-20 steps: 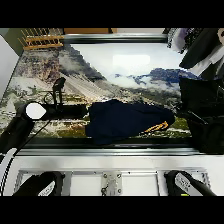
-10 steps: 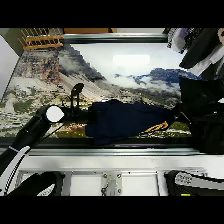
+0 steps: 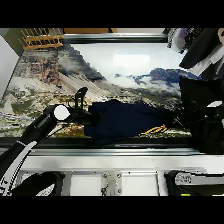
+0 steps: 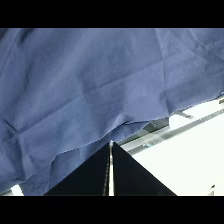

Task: Fold the clothes and pants, and hang the long-sleeved shirts on hangers.

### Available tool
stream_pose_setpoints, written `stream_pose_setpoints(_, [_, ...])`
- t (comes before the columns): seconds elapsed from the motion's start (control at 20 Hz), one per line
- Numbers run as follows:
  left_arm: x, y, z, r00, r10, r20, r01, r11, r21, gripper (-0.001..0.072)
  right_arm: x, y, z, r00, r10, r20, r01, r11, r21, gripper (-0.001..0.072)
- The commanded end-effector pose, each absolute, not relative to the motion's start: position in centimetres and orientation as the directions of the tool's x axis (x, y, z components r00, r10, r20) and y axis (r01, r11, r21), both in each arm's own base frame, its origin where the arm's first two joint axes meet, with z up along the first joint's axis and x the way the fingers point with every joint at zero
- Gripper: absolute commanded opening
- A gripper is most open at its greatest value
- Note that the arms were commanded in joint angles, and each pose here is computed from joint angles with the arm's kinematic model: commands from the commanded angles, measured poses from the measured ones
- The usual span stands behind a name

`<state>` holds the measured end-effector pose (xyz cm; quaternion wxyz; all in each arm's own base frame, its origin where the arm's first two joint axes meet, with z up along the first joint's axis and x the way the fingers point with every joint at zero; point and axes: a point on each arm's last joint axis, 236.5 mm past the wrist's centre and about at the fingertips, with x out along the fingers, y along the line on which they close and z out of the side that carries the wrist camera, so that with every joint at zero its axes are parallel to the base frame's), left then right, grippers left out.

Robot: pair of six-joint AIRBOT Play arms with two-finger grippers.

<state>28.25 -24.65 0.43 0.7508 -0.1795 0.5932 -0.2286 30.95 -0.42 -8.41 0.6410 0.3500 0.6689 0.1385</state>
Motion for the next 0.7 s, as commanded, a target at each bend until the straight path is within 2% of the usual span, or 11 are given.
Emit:
stream_pose_setpoints(0.0, [28.3,-24.7,0.4,0.192,-0.556,-0.809,0.126,0.831,-0.541,0.0008,31.4,1.1,-8.7,0.081,0.702,-0.707,0.298,0.660,0.689,0.0718])
stream_pose_setpoints(0.45, [28.3,-24.7,0.3,0.191,-0.556,-0.809,0.126,0.831,-0.541,0.0007,31.5,5.5,-9.8,-0.002,0.698,-0.716,0.217,0.699,0.681,0.0714])
stream_pose_setpoints(0.5, [28.3,-24.7,0.3,0.191,-0.555,-0.809,0.126,0.832,-0.541,0.0008,31.4,6.0,-9.8,-0.011,0.698,-0.716,0.207,0.702,0.681,0.0687])
stream_pose_setpoints(0.55, [28.3,-24.7,0.3,0.191,-0.555,-0.809,0.126,0.832,-0.541,0.0008,31.4,6.2,-9.8,-0.018,0.699,-0.715,0.196,0.704,0.682,0.0447])
stream_pose_setpoints(0.6, [28.3,-24.7,0.3,0.191,-0.555,-0.810,0.126,0.832,-0.541,0.0008,31.4,6.5,-9.7,-0.022,0.700,-0.714,0.189,0.704,0.685,0.0099])
stream_pose_setpoints(0.65, [28.3,-24.7,0.3,0.191,-0.555,-0.809,0.126,0.832,-0.541,0.0007,31.5,6.8,-9.6,-0.017,0.706,-0.708,0.185,0.698,0.692,0.0029])
